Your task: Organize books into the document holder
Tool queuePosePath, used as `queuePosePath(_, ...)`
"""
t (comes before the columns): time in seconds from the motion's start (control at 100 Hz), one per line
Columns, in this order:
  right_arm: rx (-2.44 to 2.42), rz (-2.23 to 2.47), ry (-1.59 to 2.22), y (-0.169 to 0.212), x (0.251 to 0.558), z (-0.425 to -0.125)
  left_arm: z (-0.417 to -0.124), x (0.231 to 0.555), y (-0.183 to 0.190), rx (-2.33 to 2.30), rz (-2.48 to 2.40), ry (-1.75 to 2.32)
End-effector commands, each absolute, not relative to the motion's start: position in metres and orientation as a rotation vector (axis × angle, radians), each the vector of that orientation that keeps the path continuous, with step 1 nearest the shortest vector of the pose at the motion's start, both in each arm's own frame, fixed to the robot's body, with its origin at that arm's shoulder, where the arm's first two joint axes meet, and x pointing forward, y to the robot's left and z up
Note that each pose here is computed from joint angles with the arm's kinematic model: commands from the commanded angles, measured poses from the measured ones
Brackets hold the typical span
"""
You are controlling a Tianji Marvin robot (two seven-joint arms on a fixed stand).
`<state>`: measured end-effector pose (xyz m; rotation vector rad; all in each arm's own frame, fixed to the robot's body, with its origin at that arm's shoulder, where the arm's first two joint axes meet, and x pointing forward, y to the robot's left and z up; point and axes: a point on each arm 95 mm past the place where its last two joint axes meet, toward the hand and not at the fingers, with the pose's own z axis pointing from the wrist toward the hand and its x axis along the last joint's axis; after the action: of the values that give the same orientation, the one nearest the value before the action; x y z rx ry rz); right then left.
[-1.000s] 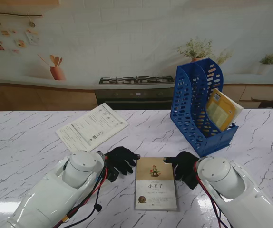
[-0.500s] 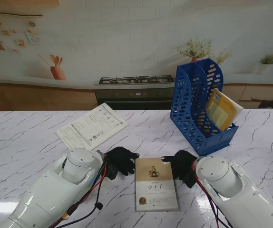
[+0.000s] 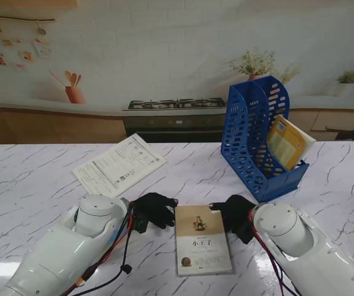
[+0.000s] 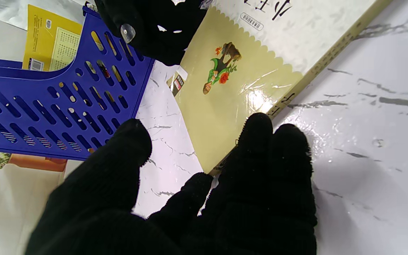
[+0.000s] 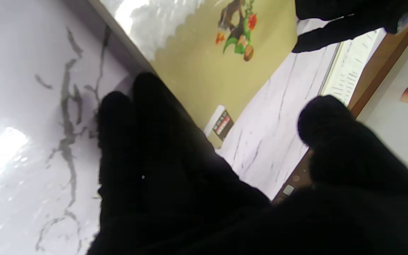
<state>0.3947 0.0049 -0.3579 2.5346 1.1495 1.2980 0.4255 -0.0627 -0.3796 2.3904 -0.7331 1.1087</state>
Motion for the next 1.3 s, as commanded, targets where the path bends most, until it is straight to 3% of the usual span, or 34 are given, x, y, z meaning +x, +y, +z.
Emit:
queuePosePath(0.0,2.644,1.201,1.186,0.019,0.372,-0.394,-0.387,0.413,-0.084,2.332,1.085,-0.742)
queuePosePath(0.65,2.661,1.216,1.177,0.024,0.373,-0.391,-0.387,0.411,-0.093,2.249,1.061,-0.596)
queuePosePath(1.29,2.685,1.218,1.164,0.024,0.372,-0.386,-0.390,0.412,-0.100,2.241,1.068,-0.722)
